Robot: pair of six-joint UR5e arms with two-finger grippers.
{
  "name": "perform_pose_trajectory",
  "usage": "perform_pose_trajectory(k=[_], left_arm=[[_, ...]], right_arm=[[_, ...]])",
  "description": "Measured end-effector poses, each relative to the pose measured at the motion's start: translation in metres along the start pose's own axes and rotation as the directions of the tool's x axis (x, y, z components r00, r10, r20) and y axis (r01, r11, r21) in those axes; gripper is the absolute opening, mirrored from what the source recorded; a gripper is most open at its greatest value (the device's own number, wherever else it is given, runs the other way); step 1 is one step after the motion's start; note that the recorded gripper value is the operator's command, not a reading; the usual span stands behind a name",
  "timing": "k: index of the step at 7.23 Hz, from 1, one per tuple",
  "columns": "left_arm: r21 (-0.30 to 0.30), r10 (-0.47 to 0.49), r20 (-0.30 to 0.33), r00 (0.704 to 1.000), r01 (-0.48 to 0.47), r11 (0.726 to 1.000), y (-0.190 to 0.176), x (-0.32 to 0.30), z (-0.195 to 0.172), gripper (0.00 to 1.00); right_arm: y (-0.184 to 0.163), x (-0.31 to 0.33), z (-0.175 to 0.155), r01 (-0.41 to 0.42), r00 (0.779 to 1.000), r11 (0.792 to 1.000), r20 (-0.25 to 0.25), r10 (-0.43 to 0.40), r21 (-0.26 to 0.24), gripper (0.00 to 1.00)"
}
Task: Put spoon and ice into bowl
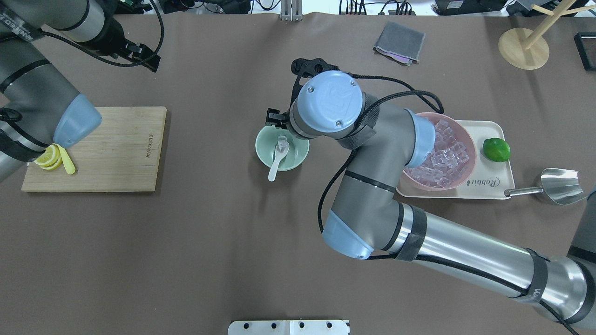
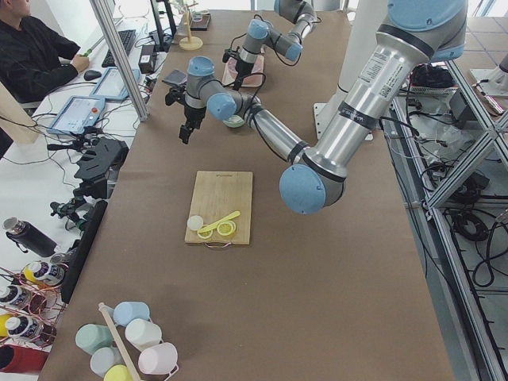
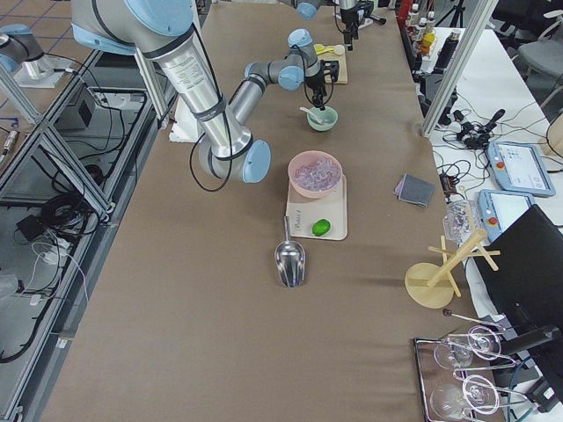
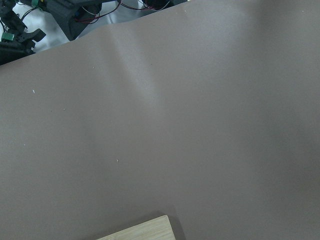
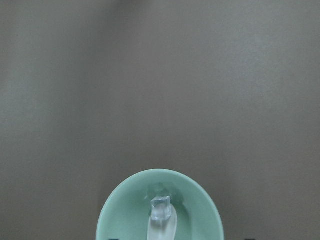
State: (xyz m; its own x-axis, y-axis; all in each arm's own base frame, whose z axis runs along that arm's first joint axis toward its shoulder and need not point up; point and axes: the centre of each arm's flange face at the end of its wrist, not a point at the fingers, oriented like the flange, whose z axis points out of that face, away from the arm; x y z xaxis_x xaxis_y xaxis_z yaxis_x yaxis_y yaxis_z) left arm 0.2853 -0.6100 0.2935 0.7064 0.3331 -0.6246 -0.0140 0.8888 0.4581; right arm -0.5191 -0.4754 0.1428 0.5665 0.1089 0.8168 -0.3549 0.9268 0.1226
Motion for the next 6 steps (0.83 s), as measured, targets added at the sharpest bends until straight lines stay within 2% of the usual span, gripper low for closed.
perform_pose_trajectory(k=[1, 2, 3, 4, 5, 6], left_arm=[[0.014, 0.003, -0.004, 1.000, -0.003, 1.000, 0.006, -0.008, 0.002, 0.98], [0.014, -0.005, 0.006, 1.000, 0.005, 1.000, 0.015, -0.023, 0.008, 0.98], [0.005, -0.019, 0.038, 0.999, 0.018, 1.000, 0.028, -0.048, 0.016, 0.98], [-0.002, -0.010, 0.090, 0.996, 0.010, 1.000, 0.041, -0.092, 0.015, 0.98], [-0.025, 0.034, 0.135, 0.990, -0.031, 0.999, 0.056, -0.155, 0.002, 0.98], [-0.055, 0.048, 0.156, 0.987, -0.039, 0.998, 0.075, -0.218, -0.018, 0.98]], right_arm=[[-0.024, 0.030, -0.012, 0.022, 1.000, 0.999, -0.019, -0.022, -0.031, 1.00], [-0.056, 0.081, -0.024, 0.082, 0.995, 0.994, -0.057, -0.086, -0.071, 1.00], [-0.092, 0.146, -0.032, 0.158, 0.980, 0.980, -0.105, -0.171, -0.122, 1.00], [-0.127, 0.222, -0.040, 0.236, 0.955, 0.955, -0.140, -0.262, -0.177, 1.00], [-0.161, 0.312, -0.052, 0.313, 0.921, 0.921, -0.162, -0.354, -0.232, 1.00], [-0.189, 0.406, -0.066, 0.382, 0.885, 0.876, -0.156, -0.438, -0.294, 1.00]])
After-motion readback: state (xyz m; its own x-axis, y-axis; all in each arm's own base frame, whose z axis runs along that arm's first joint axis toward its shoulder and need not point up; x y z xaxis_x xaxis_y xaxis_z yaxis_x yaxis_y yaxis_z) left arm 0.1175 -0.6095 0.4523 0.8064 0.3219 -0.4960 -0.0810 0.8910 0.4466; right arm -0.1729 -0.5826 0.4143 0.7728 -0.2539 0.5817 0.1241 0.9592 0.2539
